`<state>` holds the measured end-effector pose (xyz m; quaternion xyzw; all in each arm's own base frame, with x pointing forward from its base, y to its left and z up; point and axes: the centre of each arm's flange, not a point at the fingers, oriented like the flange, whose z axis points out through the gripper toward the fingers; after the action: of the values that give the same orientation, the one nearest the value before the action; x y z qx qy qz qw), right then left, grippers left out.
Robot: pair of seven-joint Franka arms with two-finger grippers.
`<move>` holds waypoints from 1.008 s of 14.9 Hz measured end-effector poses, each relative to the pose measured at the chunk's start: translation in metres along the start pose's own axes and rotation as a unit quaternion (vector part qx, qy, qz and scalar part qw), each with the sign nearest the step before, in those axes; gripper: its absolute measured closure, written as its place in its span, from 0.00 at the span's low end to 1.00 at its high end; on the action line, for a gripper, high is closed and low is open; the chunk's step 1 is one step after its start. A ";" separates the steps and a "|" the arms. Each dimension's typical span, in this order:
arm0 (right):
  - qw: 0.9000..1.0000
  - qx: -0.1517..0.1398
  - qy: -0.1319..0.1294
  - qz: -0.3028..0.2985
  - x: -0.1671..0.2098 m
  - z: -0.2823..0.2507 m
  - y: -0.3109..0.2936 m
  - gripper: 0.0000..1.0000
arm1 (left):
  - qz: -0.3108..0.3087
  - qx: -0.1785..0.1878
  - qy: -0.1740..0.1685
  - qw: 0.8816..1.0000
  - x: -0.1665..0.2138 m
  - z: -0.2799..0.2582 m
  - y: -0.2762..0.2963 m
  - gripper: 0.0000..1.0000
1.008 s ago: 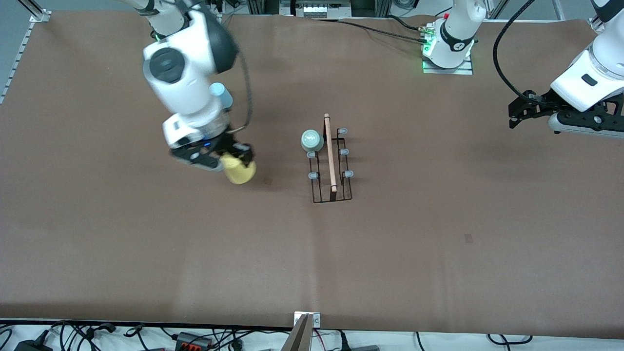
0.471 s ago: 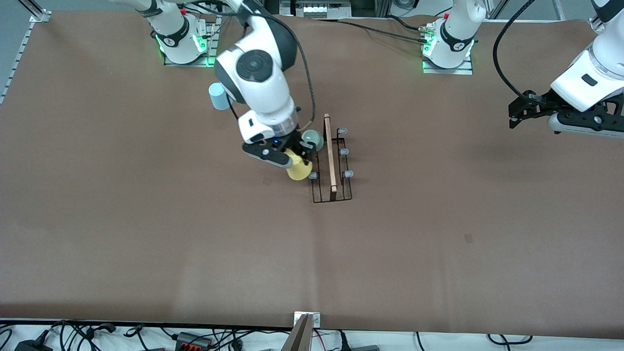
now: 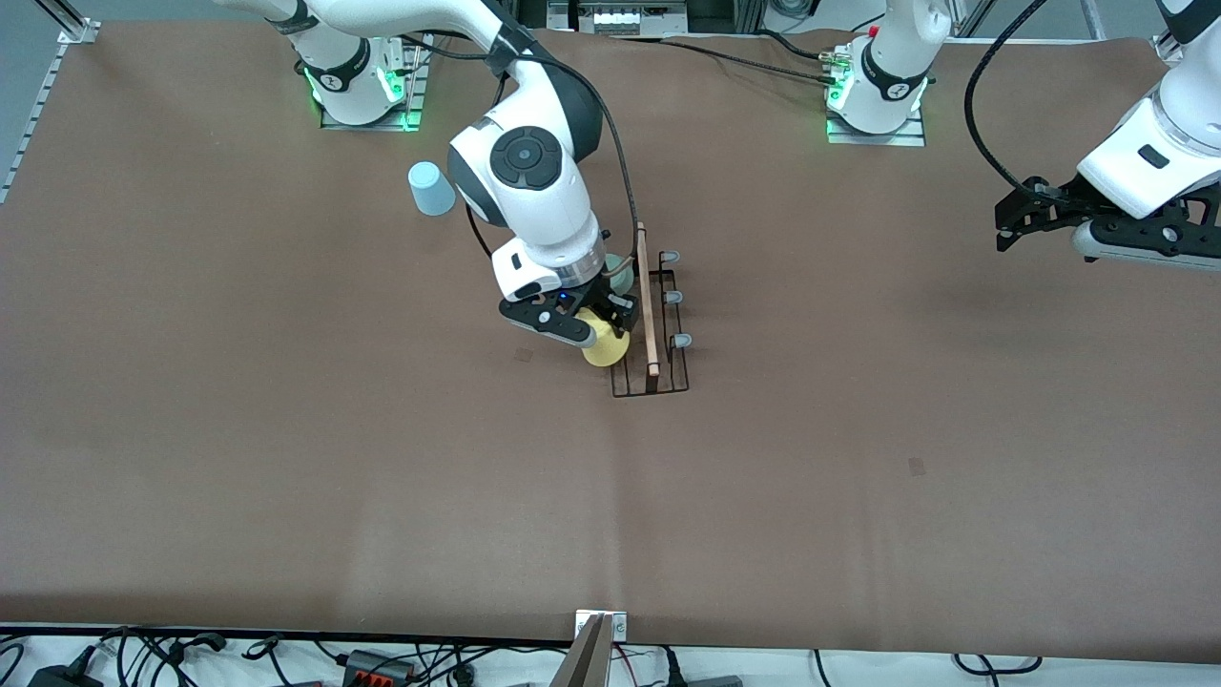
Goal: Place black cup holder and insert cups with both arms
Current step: 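Carry the yellow cup to the rack and lower it onto a peg, then open the right gripper and withdraw it from the yellow cup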
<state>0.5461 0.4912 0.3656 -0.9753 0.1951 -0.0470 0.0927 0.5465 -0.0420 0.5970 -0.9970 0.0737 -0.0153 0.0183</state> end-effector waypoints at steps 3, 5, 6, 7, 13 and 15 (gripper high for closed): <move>1.000 -0.003 -0.003 -0.004 -0.006 0.013 -0.003 0.31 | 0.000 0.000 0.000 1.000 0.000 0.000 0.000 0.00; 1.000 -0.002 -0.004 -0.006 -0.008 0.020 -0.004 0.31 | 0.000 0.000 0.000 1.000 0.000 0.000 0.000 0.00; 1.000 -0.001 -0.004 -0.006 -0.009 0.023 -0.004 0.31 | 0.000 0.000 0.000 1.000 0.000 0.000 0.000 0.00; 1.000 -0.001 -0.004 -0.008 -0.011 0.026 -0.005 0.31 | 0.000 0.000 0.000 1.000 0.000 0.000 0.000 0.00; 1.000 0.001 -0.002 -0.010 -0.013 0.028 -0.007 0.01 | 0.000 0.000 0.000 1.000 0.000 0.000 0.000 0.00; 1.000 0.002 0.002 -0.008 -0.009 0.026 -0.007 0.00 | 0.000 0.000 0.000 1.000 0.000 0.000 0.000 0.00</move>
<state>0.5438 0.5053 0.3413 -0.9765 0.1876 -0.0498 0.0939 0.5465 -0.0421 0.5971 -0.9970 0.0737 -0.0154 0.0183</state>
